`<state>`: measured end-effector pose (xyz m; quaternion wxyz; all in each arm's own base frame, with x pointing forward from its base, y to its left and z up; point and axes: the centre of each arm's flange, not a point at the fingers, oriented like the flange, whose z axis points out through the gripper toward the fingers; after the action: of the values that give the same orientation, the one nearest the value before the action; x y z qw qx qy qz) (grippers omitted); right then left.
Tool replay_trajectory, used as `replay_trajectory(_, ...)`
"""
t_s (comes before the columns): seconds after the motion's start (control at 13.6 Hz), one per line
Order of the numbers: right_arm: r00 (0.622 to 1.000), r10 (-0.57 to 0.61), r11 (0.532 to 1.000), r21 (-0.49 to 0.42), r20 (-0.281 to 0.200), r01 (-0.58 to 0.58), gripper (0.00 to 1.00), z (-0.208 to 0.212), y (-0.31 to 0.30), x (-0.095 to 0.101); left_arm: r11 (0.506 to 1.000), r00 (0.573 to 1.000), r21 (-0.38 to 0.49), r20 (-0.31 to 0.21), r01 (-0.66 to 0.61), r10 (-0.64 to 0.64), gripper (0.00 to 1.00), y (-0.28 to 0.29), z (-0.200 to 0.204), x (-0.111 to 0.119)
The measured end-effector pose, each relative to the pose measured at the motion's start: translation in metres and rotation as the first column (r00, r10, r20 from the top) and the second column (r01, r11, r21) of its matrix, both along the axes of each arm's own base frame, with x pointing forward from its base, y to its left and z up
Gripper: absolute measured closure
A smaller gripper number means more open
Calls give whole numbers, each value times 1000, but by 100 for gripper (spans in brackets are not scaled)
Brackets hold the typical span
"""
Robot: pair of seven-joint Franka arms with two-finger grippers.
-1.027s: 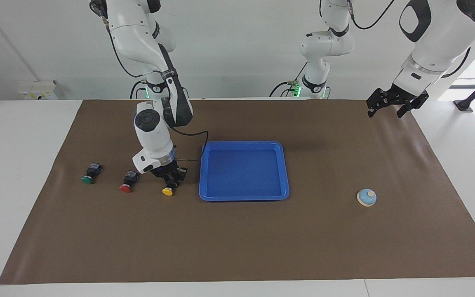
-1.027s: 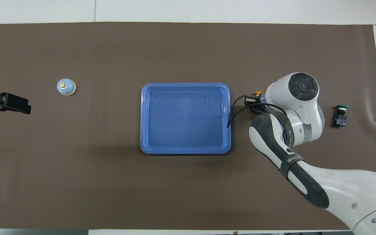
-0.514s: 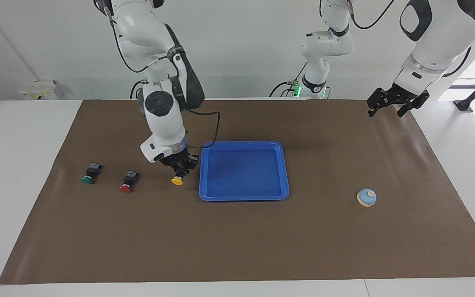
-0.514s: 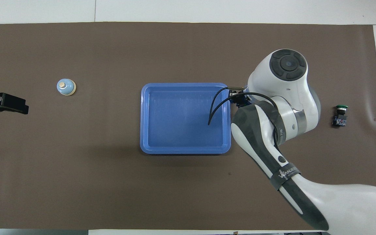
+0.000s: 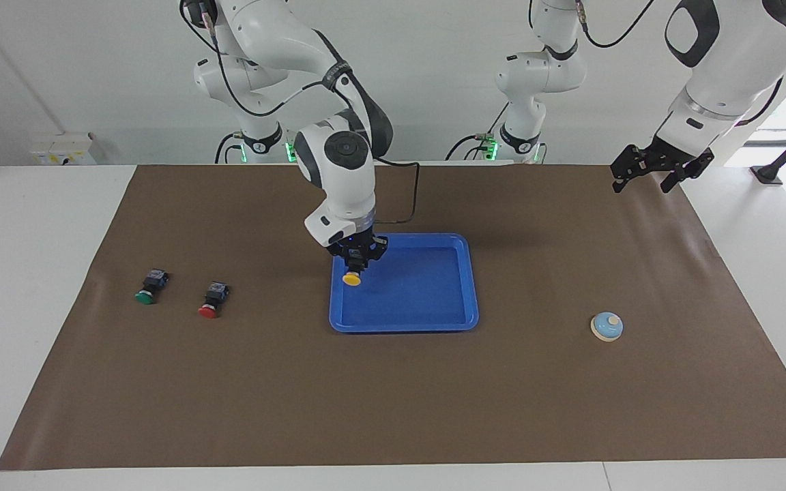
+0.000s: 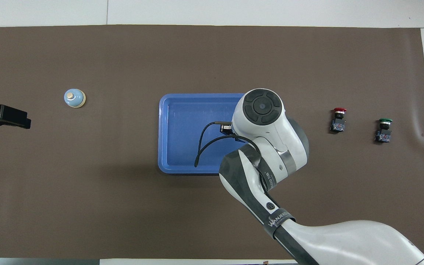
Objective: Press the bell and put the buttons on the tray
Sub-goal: 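Carry the yellow button into the blue tray and lower it, then open the right gripper and withdraw it from the tray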
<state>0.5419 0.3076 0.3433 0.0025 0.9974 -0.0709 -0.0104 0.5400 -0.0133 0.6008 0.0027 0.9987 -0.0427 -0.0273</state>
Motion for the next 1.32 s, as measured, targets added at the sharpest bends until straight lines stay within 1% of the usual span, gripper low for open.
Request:
replay_trajectory(0.15, 1000, 3, 1000, -2, -7, -3, 59, -24, -1, -6, 1000, 1000, 0, 0, 0, 0, 0, 0, 0, 0)
replay_trajectory(0.29, 1000, 5, 1000, -4, -11, -5, 59, -31, 0, -8, 1000, 1000, 0, 0, 0, 0, 0, 0, 0, 0)
replay_trajectory(0.51, 1000, 7, 1000, 10, 11, -7, 59, -43, -1, -12, 1000, 1000, 0, 0, 0, 0, 0, 0, 0, 0)
replay_trajectory(0.59, 1000, 6, 1000, 8, 8, -6, 59, -47, -2, -15, 1000, 1000, 0, 0, 0, 0, 0, 0, 0, 0)
replay_trajectory(0.66, 1000, 4, 1000, 6, 4, -4, 53, -50, -3, -16, 1000, 1000, 0, 0, 0, 0, 0, 0, 0, 0)
replay_trajectory(0.81, 1000, -16, 1000, 7, 6, 16, 32, -48, -3, -16, 1000, 1000, 0, 0, 0, 0, 0, 0, 0, 0)
replay_trajectory(0.95, 999, -41, 999, 3, 4, 41, 7, -34, -4, -13, 1000, 1000, 0, 0, 0, 0, 0, 0, 0, 0)
replay_trajectory(1.03, 999, -53, 999, -1, 5, 53, 0, -18, -7, -9, 1000, 1000, 0, 0, 0, 0, 0, 0, 0, 0)
replay_trajectory(1.17, 995, -98, 995, 0, 19, 98, 0, 27, -31, 6, 1000, 1000, 0, 0, 0, 0, 0, 0, 0, 0)
replay_trajectory(1.32, 988, -155, 988, -3, 28, 155, 0, 66, -78, 20, 1000, 1000, 0, 0, 0, 0, 0, 0, 0, 0)
